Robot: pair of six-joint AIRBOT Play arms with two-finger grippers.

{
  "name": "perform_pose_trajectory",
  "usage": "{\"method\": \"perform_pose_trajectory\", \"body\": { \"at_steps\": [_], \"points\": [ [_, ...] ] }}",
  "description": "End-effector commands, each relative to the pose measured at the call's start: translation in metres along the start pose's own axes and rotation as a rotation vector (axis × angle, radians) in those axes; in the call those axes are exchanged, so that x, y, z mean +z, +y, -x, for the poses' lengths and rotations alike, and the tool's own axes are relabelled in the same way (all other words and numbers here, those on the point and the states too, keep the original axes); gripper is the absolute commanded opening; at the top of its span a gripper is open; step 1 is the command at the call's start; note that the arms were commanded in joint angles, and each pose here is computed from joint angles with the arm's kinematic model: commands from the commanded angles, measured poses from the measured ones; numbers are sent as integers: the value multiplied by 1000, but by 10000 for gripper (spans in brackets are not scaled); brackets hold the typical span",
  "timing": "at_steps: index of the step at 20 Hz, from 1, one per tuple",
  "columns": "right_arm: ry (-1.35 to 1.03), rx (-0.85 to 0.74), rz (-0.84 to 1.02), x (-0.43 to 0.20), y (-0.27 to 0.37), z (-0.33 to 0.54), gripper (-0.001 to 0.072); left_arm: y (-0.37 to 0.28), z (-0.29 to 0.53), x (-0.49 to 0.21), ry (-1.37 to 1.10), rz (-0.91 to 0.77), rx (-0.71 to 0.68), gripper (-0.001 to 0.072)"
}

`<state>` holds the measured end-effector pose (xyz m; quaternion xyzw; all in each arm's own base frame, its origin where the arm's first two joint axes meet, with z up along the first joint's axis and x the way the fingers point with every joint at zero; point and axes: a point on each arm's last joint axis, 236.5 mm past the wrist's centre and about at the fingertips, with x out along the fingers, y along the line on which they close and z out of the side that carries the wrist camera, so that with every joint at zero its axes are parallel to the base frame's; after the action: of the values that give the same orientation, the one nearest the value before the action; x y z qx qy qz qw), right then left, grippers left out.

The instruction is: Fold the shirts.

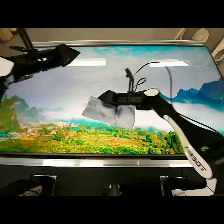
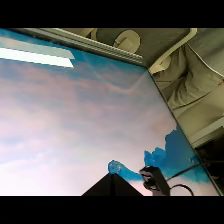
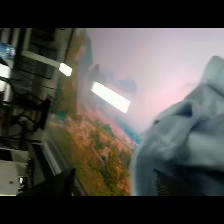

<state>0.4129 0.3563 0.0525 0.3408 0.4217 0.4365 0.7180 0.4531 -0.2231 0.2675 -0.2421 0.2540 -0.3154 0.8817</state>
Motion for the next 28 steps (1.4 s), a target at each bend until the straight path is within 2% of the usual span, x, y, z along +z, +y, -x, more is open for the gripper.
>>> {"method": "perform_pose_trajectory", "body": {
  "at_steps": [1,3,5,7,8,10,11,13,17,18,19,24,25,26,27,28],
  "points": [
    [-104,106,-98,13,-11,-27,574,1,41,-6,56,-144,84,23],
    [-113,141,-49,35,-10,9,573,11,45,-20,123,-185,129,23],
    [-92,102,36,50,-20,59,572,24,47,-25,146,-216,174,23],
    [-10,-104,81,47,-63,116,571,28,48,-24,146,-231,194,23],
    [68,-272,87,34,-97,150,571,28,48,-24,147,-231,194,23],
    [294,-575,14,-16,-156,212,558,28,47,-24,148,-230,192,23],
    [407,-633,6,-41,-169,226,561,28,46,-25,149,-227,192,23],
    [471,-613,-46,-69,-180,217,564,30,44,-26,155,-221,193,23],
    [416,-552,-85,-77,-189,163,550,30,43,-28,157,-187,193,23],
    [397,-559,-72,-75,-194,152,541,29,42,-28,157,-185,191,23],
    [363,-557,-68,-70,-197,140,493,28,42,-29,158,-183,188,23],
    [224,-421,-147,-49,-178,100,450,21,39,-33,165,-187,174,23],
    [222,-409,-146,-49,-176,98,312,20,39,-32,163,-187,173,24],
    [217,-402,-145,-47,-174,98,139,20,38,-33,163,-187,172,23],
    [214,-379,-119,-42,-169,97,21,20,38,-33,164,-187,172,23],
    [214,-342,-60,-32,-160,100,23,20,38,-33,164,-187,171,23]
  ]
}}
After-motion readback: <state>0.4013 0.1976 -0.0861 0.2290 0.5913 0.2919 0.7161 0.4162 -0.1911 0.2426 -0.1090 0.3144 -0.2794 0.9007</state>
